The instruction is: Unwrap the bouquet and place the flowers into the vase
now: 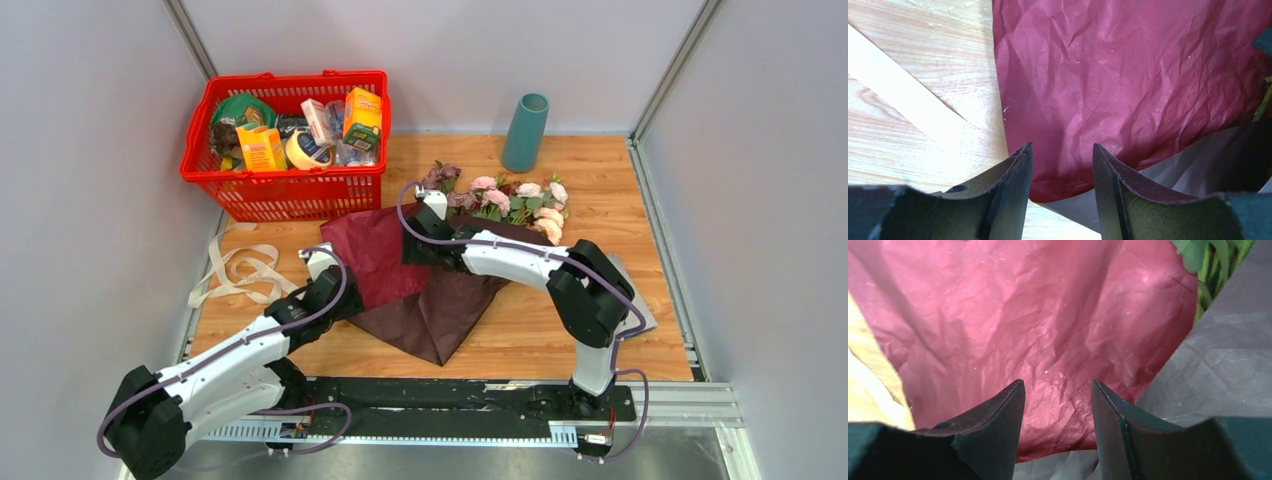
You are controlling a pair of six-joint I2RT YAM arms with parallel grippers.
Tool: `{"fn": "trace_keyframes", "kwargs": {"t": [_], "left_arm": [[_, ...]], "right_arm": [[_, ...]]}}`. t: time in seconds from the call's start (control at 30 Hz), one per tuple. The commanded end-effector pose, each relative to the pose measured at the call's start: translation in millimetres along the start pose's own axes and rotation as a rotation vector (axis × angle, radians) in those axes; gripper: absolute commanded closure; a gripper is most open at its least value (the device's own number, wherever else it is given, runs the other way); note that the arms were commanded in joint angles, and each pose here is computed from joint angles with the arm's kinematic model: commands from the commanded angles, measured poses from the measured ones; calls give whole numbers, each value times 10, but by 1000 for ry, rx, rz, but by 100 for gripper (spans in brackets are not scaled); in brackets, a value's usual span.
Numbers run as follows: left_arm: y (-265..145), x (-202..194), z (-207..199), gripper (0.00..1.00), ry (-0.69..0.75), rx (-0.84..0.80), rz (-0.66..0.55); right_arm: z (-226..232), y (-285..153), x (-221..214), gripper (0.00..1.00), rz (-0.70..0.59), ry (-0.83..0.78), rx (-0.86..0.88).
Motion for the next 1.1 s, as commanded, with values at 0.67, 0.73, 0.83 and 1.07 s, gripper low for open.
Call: {"fn": "trace_keyframes", "kwargs": {"t": [0.67, 0.73, 0.83, 1.07], "left_arm": [[-191, 343, -355, 46, 236, -306, -50], [-232, 432, -482, 46, 280, -381, -46], [-273, 501, -672, 46, 305, -512, -20], [-57, 489, -1012, 45, 273, -685, 17]], "right_arm": [[-401, -914, 310, 41, -141, -36, -321], [-314, -1107, 384, 40, -189, -99, -278], [-238, -1294, 441, 40, -210, -170, -200], [-276, -1716, 566, 41, -325, -186, -76]]}}
Point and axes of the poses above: each gripper's point midway between its finger pads, its own y axis out along the fingers, its own z axis along the line the jaws close on, x = y × z, the point moved 10 cm from there along -y, back along the fingers, and after that the axes turned 1 degree about y, right-handed, at the moved point
